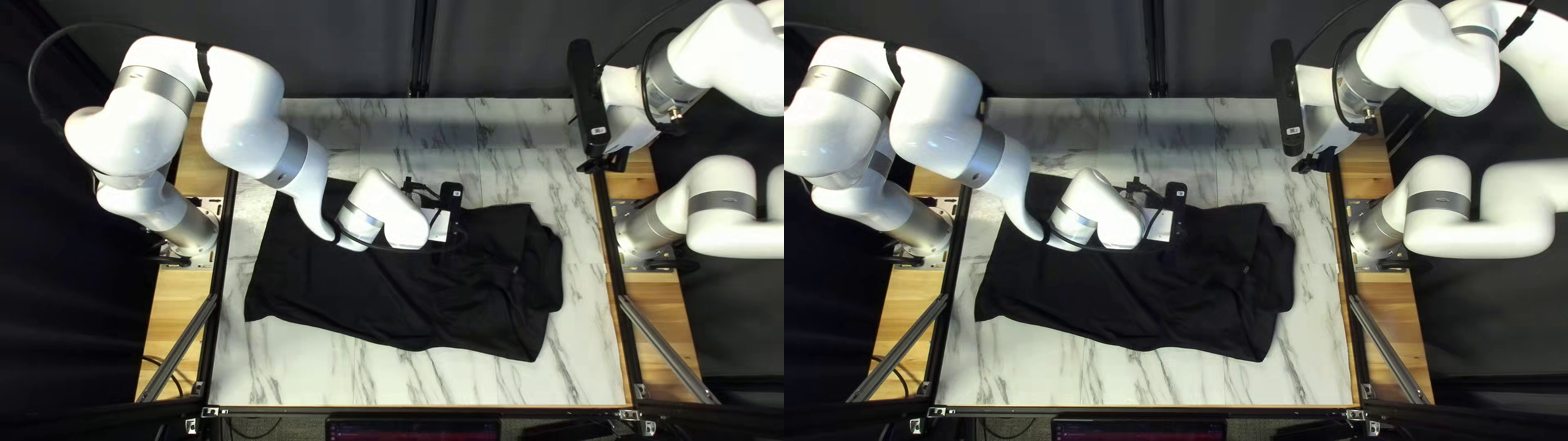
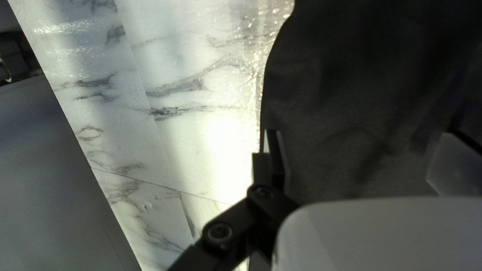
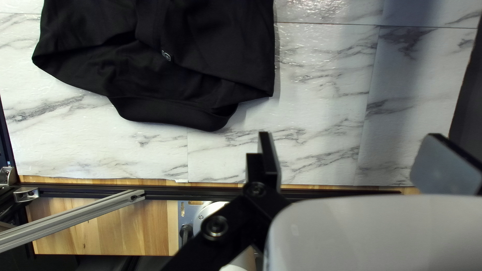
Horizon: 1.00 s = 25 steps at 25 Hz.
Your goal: Fold t-shirt
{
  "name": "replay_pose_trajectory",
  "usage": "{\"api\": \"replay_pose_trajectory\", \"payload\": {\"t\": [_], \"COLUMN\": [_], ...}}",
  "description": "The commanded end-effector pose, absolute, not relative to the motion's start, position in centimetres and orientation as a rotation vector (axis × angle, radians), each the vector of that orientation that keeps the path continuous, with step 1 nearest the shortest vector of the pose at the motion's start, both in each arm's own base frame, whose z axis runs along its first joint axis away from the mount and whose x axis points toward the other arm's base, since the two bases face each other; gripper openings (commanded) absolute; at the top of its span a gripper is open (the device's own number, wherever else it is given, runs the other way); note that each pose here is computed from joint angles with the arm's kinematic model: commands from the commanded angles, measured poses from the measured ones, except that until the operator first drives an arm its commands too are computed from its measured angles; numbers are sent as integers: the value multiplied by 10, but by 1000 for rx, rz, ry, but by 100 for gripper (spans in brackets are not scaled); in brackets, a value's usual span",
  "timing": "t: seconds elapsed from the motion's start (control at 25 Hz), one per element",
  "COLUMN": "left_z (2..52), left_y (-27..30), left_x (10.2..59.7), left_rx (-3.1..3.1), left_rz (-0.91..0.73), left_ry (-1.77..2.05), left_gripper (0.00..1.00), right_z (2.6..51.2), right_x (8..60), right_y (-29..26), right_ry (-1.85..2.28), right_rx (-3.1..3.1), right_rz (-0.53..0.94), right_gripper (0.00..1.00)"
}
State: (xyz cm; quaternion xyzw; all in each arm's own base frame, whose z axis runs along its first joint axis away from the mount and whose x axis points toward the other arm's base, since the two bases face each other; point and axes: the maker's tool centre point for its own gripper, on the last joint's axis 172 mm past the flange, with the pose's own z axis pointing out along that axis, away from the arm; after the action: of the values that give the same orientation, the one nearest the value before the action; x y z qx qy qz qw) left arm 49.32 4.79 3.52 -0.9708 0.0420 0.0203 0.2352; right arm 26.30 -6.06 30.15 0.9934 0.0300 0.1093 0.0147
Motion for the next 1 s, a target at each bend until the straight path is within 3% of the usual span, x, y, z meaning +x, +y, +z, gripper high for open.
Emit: {"api": "replay_pose_trajectory", "payload": {"t": [0.04, 0.16, 0.28, 0.36, 0.72, 0.84, 0.88, 0.92, 1.0], "left_z": [34, 34, 34, 34, 32, 31, 30, 29, 28], "left_y": [49, 49, 49, 49, 49, 50, 50, 50, 50], "left_x": [491, 490, 489, 489, 486, 486, 485, 485, 485], "left_rx": [-2664, -2667, -2669, -2670, -2681, -2684, -2685, -2687, -2690], "left_rz": [62, 65, 68, 72, 81, 84, 86, 89, 92], "left_ry": [106, 101, 95, 91, 80, 75, 73, 70, 66], "left_gripper": [100, 97, 78, 72, 68, 37, 19, 12, 7], "right_z": [302, 302, 302, 302, 302, 302, 302, 302, 302], "right_x": [263, 263, 263, 263, 263, 263, 263, 263, 263], "right_y": [-61, -61, -61, -61, -61, -61, -61, -61, -61], "right_ry": [93, 93, 93, 93, 93, 93, 93, 93, 93], "right_rx": [3092, 3092, 3092, 3092, 3092, 3092, 3092, 3092, 3092], "right_rz": [340, 340, 340, 340, 340, 340, 340, 340, 340], "right_gripper": [100, 100, 100, 100, 100, 100, 100, 100, 100]}}
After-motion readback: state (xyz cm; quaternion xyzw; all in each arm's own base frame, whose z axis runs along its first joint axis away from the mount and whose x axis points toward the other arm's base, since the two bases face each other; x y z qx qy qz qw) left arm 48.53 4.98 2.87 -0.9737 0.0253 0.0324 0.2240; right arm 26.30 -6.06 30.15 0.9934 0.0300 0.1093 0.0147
